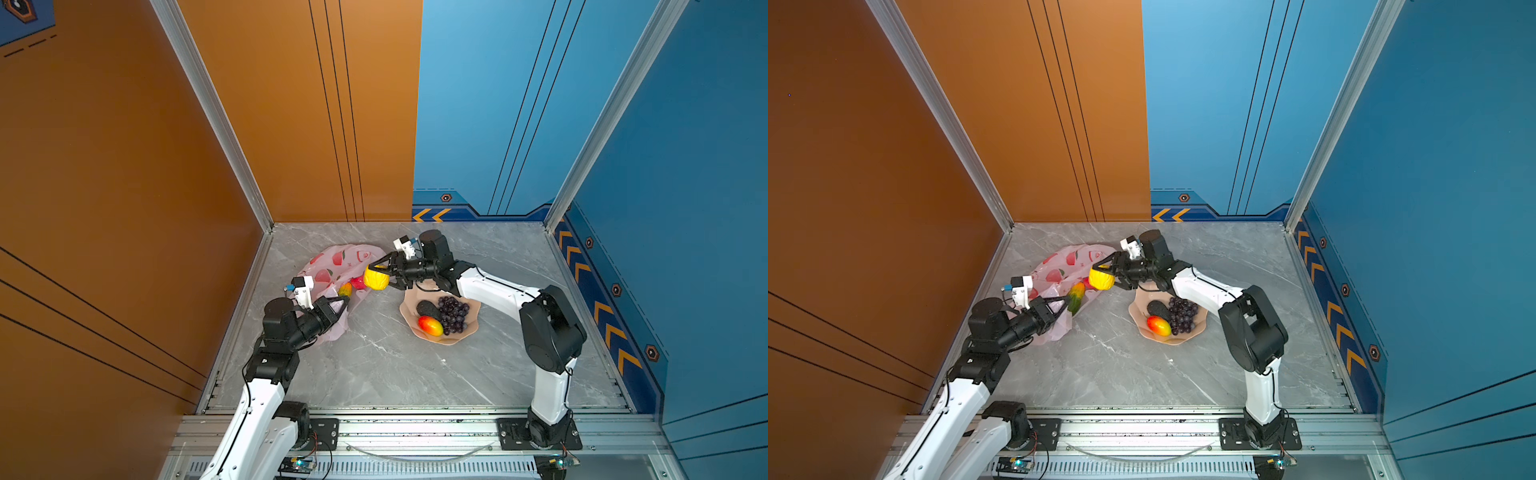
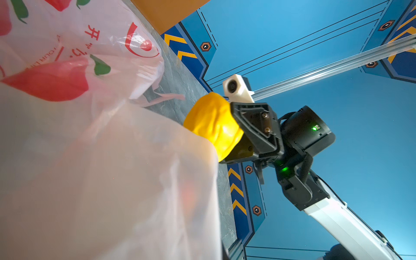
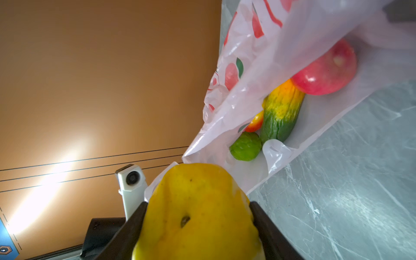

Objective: Place the fruits into the plastic bag
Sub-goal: 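Lift the yellow pepper and carry it toward the bag mouth, then push the yellow pepper into the bag and open the right gripper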

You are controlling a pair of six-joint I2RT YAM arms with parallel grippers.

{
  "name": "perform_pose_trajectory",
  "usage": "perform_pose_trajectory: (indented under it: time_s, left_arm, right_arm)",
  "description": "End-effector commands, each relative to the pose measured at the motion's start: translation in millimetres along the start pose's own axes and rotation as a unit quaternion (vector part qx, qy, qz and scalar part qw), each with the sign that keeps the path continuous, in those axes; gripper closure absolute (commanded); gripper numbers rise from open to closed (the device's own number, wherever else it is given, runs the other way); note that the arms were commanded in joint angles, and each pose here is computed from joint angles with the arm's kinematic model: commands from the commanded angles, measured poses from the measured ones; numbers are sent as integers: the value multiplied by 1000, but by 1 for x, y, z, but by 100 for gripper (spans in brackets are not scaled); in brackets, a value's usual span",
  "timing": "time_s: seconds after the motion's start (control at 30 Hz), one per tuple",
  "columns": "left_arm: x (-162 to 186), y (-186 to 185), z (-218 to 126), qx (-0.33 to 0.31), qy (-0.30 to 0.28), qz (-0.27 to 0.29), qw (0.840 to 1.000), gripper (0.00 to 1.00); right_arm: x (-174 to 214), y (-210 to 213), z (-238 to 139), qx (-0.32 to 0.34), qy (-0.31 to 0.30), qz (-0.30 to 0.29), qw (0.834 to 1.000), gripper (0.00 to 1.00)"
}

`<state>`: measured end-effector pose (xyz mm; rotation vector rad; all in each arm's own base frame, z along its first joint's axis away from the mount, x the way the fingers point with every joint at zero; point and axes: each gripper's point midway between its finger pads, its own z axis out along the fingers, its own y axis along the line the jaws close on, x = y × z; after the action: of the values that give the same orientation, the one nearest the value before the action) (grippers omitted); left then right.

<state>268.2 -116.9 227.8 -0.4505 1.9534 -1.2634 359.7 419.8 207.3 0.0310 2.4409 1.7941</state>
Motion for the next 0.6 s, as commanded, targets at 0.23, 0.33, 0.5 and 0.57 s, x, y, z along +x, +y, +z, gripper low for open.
perform_pose_trajectory:
  time_s: [0.23,0.33,0.5,0.57]
  left_arm:
    - [-12,-22,-5,18,-20,29,999,100]
    - [-12,-26,-4,23,-17,33,999,100]
    - [-10,-30,-2,27,-8,40,999,100]
    - [-8,-31,0,28,-3,42,999,100]
  right_arm:
    - [33,6,53,-17,53,-7,998,40]
    - [37,-9,66,-1,64,2,998,41]
    - [44,-19,82,29,81,-6,996,41]
    - [47,-22,86,45,88,-9,995,41]
